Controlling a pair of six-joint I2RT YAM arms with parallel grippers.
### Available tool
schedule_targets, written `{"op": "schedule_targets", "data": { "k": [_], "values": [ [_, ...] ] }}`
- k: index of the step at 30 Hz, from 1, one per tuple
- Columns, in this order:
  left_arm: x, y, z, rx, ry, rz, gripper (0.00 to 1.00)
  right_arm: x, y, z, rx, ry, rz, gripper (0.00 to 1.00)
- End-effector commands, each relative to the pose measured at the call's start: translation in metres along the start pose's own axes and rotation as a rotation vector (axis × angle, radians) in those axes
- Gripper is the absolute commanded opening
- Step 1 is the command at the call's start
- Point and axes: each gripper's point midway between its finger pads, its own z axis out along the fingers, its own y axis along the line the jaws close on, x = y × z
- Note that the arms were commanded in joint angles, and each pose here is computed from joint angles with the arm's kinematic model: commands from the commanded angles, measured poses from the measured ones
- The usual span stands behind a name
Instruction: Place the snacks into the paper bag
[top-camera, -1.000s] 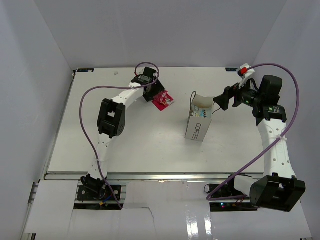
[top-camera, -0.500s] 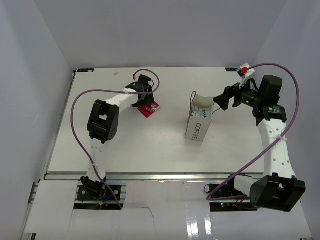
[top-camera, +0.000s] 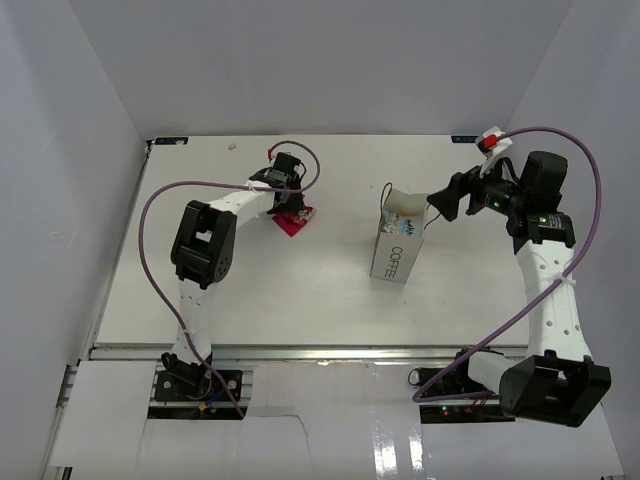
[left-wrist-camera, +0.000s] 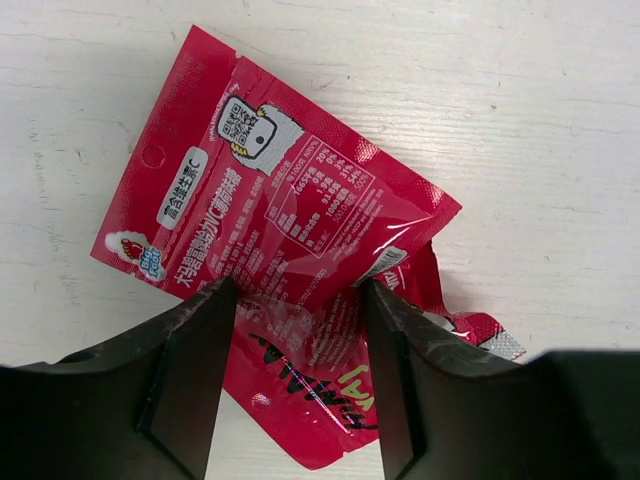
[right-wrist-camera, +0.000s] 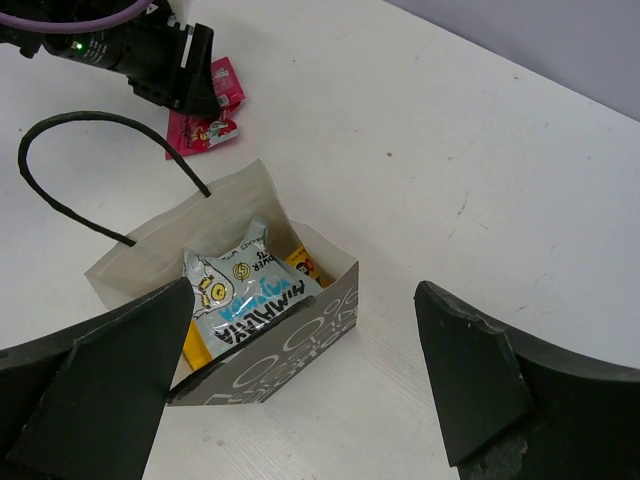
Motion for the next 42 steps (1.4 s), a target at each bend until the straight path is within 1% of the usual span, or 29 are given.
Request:
{"op": "schedule_targets", "data": {
  "k": [1,3,4,8,9,11,12,14,17,19,20,21,23,25,26,27,28,29,30,31,33,34,35,36,38,39,40,41,42],
  "values": [
    [0.122,0.054,0.012,-0.128,0.399,0.093,0.45,-0.013,0.005,-0.004,-0.013,-0.042,-0.027,0.97],
    [0.112,0.048,0.007,-0.100,0.376,0.088,0.40,-0.012,0.005,-0.004,-0.013,-0.042,-0.027,0.97],
    [0.108,0.046,0.005,-0.087,0.367,0.091,0.35,-0.011,0.006,-0.004,-0.018,-0.041,-0.023,0.97],
    [0.085,0.033,-0.012,-0.018,0.309,0.085,0.22,-0.011,0.008,-0.004,-0.027,-0.042,-0.019,0.97],
    [0.076,0.029,-0.020,0.002,0.284,0.079,0.17,-0.011,0.008,-0.004,-0.029,-0.043,-0.019,0.97],
    [0.071,0.023,-0.028,0.038,0.273,0.072,0.10,-0.010,0.010,-0.004,-0.035,-0.042,-0.016,0.97],
    [0.062,0.016,-0.037,0.076,0.252,0.064,0.06,-0.010,0.010,-0.004,-0.040,-0.043,-0.016,0.97],
    [0.057,0.010,-0.046,0.110,0.237,0.050,0.01,-0.010,0.012,-0.004,-0.046,-0.043,-0.016,0.97],
    [0.049,-0.004,-0.067,0.207,0.205,0.020,0.00,-0.009,0.014,-0.004,-0.059,-0.042,-0.018,0.97],
    [0.052,-0.007,-0.077,0.240,0.202,0.002,0.00,-0.009,0.017,-0.005,-0.071,-0.043,-0.019,0.97],
    [0.043,-0.013,-0.090,0.282,0.172,-0.007,0.00,-0.008,0.018,-0.005,-0.076,-0.042,-0.018,0.97],
    [0.048,-0.013,-0.094,0.297,0.176,-0.010,0.00,-0.009,0.020,-0.005,-0.091,-0.046,-0.023,0.97],
    [0.037,-0.020,-0.115,0.359,0.125,-0.022,0.00,-0.008,0.024,-0.005,-0.111,-0.047,-0.023,0.97],
    [0.042,-0.022,-0.125,0.397,0.120,-0.026,0.00,-0.011,0.038,-0.007,-0.193,-0.066,-0.052,0.97],
    [0.032,-0.027,-0.139,0.437,0.075,-0.029,0.00,-0.008,0.044,-0.009,-0.229,-0.061,-0.055,0.97],
    [0.032,-0.030,-0.147,0.472,0.071,-0.029,0.00,-0.012,0.057,-0.012,-0.301,-0.082,-0.072,0.97],
    [0.032,-0.034,-0.158,0.519,0.053,-0.028,0.00,-0.014,0.067,-0.016,-0.363,-0.103,-0.133,0.97],
    [0.029,-0.034,-0.163,0.529,0.033,-0.029,0.00,-0.011,0.068,-0.017,-0.367,-0.093,-0.116,0.97],
    [0.029,-0.038,-0.172,0.568,0.027,-0.025,0.00,-0.018,0.078,-0.021,-0.415,-0.116,-0.145,0.97],
    [0.034,-0.038,-0.176,0.589,0.028,-0.023,0.00,-0.020,0.080,-0.023,-0.436,-0.136,-0.208,0.97],
    [0.029,-0.047,-0.198,0.679,-0.012,-0.006,0.00,-0.022,0.092,-0.030,-0.491,-0.157,-0.250,0.96],
    [0.030,-0.050,-0.205,0.714,-0.016,0.001,0.00,-0.029,0.093,-0.032,-0.499,-0.191,-0.349,0.95],
    [0.033,-0.053,-0.211,0.751,-0.020,0.015,0.00,-0.032,0.097,-0.035,-0.513,-0.210,-0.399,0.93],
    [0.036,-0.058,-0.224,0.812,-0.015,0.033,0.00,-0.037,0.104,-0.040,-0.543,-0.259,-0.517,0.93],
    [0.044,-0.062,-0.234,0.879,0.000,0.063,0.00,-0.040,0.116,-0.045,-0.577,-0.317,-0.642,0.90],
    [0.050,-0.067,-0.248,0.946,0.020,0.082,0.00,-0.037,0.122,-0.047,-0.594,-0.326,-0.669,0.90],
    [0.054,-0.068,-0.253,0.975,0.025,0.096,0.00,-0.039,0.124,-0.045,-0.597,-0.335,-0.734,0.90],
    [0.062,-0.068,-0.256,0.997,0.045,0.101,0.00,-0.043,0.138,-0.041,-0.638,-0.358,-0.822,0.90],
    [0.064,-0.069,-0.265,1.028,0.042,0.113,0.00,-0.038,0.141,-0.033,-0.638,-0.312,-0.889,0.90]
  ]
}}
